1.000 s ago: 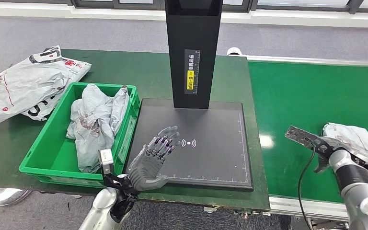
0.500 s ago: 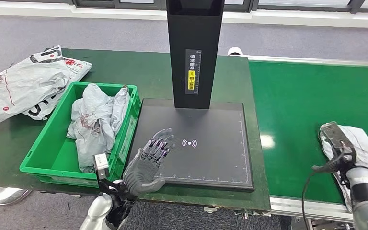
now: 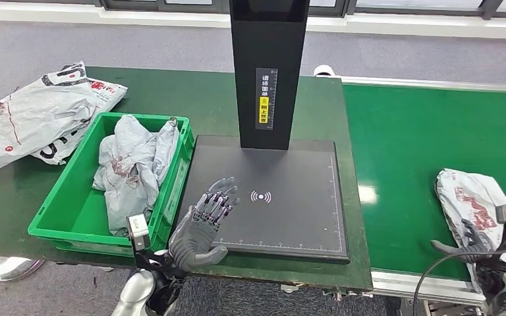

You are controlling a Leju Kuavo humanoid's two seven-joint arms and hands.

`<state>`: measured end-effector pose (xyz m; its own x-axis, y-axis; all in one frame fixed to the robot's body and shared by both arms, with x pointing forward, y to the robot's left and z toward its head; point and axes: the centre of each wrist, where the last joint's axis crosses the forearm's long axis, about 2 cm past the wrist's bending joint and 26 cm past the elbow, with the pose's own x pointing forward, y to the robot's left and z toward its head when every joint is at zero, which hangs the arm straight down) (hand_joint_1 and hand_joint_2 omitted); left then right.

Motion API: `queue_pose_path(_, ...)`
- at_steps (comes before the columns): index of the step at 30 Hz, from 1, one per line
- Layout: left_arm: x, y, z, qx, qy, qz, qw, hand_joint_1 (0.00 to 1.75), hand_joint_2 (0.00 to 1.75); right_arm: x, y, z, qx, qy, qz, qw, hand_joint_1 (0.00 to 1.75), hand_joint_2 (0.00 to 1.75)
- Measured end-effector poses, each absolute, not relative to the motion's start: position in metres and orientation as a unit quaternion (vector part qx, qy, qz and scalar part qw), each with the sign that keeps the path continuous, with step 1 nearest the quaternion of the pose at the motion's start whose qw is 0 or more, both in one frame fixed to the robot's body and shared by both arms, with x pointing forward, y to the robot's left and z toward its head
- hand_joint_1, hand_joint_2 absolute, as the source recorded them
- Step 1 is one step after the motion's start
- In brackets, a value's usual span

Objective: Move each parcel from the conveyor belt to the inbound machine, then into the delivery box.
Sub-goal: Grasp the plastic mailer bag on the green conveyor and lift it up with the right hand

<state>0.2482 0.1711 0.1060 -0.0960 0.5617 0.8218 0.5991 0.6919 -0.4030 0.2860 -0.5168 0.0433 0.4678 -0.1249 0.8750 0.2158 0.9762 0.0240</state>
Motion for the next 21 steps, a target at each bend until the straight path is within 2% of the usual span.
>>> queue_pose_path(11, 0.247, 0.171, 0.102, -0.393, -0.737, -0.013, 0.549, 0.0, 1.75, 0.282, -0.517, 0.041, -0.06, -0.499, -0.082, 0.861, 0.0, 1.75)
queue_pose_path(21, 0.248, 0.174, 0.102, -0.388, -0.738, -0.001, 0.552, 0.0, 1.75, 0.302, -0.52, 0.061, -0.11, -0.561, -0.043, 0.819, 0.0, 1.75)
